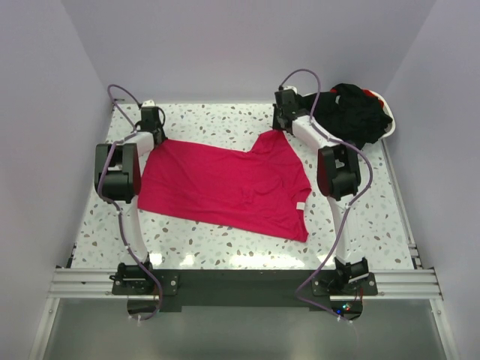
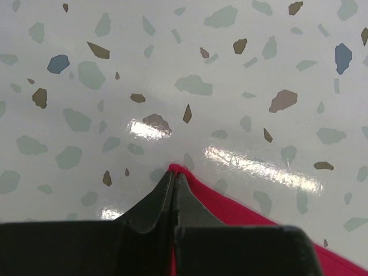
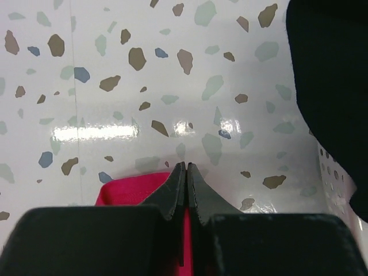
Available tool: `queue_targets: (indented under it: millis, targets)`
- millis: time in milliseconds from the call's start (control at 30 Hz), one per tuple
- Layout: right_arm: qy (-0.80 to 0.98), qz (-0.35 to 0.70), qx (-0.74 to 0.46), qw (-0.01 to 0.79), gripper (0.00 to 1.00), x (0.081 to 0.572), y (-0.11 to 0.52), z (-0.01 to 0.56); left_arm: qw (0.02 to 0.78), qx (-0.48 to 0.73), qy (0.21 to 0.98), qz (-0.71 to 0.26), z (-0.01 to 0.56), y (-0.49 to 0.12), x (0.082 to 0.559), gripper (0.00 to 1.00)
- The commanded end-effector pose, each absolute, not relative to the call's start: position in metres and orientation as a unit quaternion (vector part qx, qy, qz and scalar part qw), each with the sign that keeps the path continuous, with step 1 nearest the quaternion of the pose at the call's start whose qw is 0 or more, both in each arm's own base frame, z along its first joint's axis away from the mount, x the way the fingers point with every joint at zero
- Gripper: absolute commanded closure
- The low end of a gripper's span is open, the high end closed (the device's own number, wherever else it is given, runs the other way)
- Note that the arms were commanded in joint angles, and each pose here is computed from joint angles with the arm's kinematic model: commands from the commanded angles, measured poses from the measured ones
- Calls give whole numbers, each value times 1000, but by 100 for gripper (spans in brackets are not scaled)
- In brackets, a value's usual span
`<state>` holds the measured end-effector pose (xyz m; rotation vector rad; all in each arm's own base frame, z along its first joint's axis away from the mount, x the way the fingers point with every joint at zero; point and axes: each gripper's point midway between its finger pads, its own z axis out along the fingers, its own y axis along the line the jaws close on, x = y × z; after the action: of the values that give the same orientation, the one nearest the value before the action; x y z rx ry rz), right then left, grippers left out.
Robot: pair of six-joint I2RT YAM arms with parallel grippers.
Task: Fold and stack the t-shirts
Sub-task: Fold the tshirt
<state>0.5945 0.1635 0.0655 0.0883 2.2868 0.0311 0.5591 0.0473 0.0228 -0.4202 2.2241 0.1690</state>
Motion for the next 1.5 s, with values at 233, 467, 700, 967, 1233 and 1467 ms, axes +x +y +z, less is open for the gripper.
queue_targets:
  millis: [233,467,700,967,1233,1467]
  targets:
    - [871,8,49,489,100,618,150,161,494,-138,858,31,84,34,573,100]
    - [857,-5,57,512,100,632,136,185,524,-123,842,14,107,28,593,100]
    - [841,-4,54,539,100,639,132,222,556,-100,825,0,129,23,609,100]
    - [845,24,78,528,100,584,124,232,570,-88,817,1,129,23,590,100]
    - [859,38,83,503,100,514,122,214,548,-106,829,25,114,32,571,100]
    - [877,13,78,475,100,472,118,197,533,-137,832,64,106,48,556,100]
